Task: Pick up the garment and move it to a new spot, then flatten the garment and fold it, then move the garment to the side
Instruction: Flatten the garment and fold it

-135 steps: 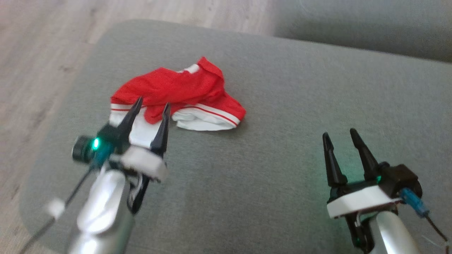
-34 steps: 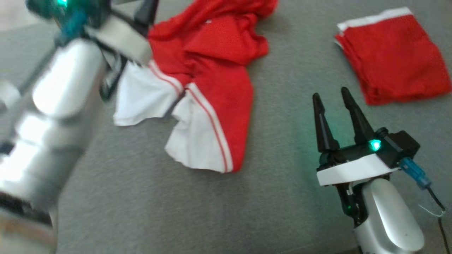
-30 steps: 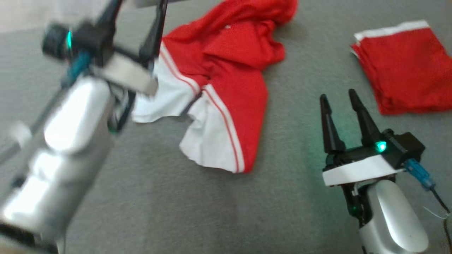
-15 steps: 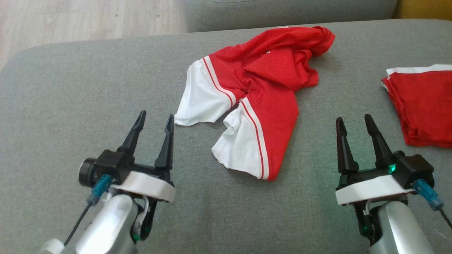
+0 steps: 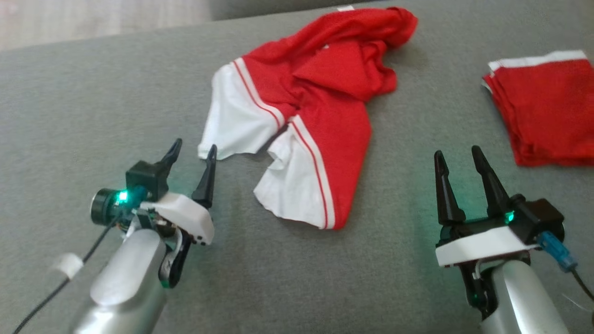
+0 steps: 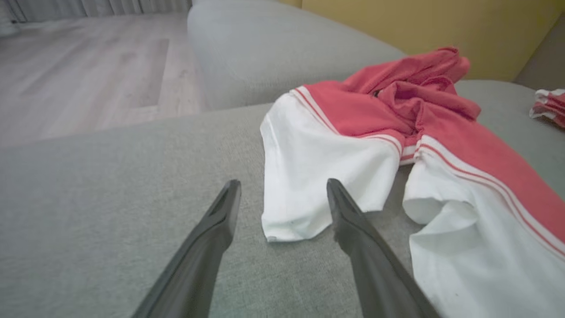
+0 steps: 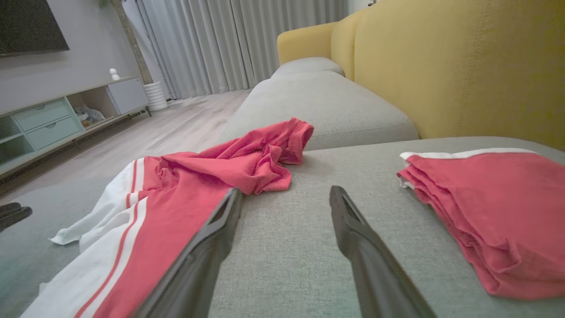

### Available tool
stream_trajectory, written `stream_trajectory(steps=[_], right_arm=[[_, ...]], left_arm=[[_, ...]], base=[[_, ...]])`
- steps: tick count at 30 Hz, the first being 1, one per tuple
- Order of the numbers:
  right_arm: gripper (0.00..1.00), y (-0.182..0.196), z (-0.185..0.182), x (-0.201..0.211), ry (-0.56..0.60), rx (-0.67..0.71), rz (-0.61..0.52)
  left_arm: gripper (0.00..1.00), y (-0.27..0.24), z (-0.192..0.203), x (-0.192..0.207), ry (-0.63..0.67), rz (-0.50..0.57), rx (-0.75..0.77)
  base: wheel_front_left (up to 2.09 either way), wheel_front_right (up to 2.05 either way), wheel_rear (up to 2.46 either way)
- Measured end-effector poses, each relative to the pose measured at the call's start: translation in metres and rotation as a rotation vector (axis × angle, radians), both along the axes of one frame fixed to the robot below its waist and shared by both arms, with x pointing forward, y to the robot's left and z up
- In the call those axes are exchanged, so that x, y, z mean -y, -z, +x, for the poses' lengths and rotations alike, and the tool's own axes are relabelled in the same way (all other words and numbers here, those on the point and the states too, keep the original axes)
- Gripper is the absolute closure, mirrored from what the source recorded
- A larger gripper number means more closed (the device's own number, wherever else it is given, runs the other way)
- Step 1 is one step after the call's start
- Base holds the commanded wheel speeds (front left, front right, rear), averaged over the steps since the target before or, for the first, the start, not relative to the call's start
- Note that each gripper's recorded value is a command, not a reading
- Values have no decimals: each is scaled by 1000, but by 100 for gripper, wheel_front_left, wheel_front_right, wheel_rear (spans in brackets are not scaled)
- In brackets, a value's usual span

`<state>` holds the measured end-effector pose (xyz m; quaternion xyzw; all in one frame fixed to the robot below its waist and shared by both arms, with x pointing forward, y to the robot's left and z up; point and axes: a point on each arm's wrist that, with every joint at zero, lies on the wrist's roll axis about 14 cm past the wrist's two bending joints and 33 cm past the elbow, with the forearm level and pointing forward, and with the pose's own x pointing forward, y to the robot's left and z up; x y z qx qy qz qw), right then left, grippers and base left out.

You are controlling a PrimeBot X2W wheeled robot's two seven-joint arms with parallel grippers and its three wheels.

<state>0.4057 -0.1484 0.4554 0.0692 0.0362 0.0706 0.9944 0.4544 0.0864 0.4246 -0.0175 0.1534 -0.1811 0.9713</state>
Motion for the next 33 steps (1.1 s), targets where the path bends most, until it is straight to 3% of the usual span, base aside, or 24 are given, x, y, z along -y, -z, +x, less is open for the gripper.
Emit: stream_trajectory(steps=[8,12,13,19,22,29,33], right_arm=[[0,6,3,20,56,-17,-8],[0,10,-2,30,87,-32,-7],[0,11,-3,35,99,-36,-11],[0,10,-6,40,115,-35,-7],[0,8,-7,40,116,-30,-7],[0,9,-9,38,112,-35,3],[0,11,-7,36,104,-42,3]], left_arm=[[0,54,12,7,33,83,-234],[0,61,23,14,55,101,-266],[100,64,25,21,97,108,-292],[100,57,34,23,117,101,-244],[100,41,46,20,77,48,-177],[100,-36,110,2,-7,28,75],[100,-66,139,-1,-20,37,147]], base=[[0,0,0],[0,0,0],[0,0,0],[0,0,0],[0,0,0],[0,0,0],[0,0,0]])
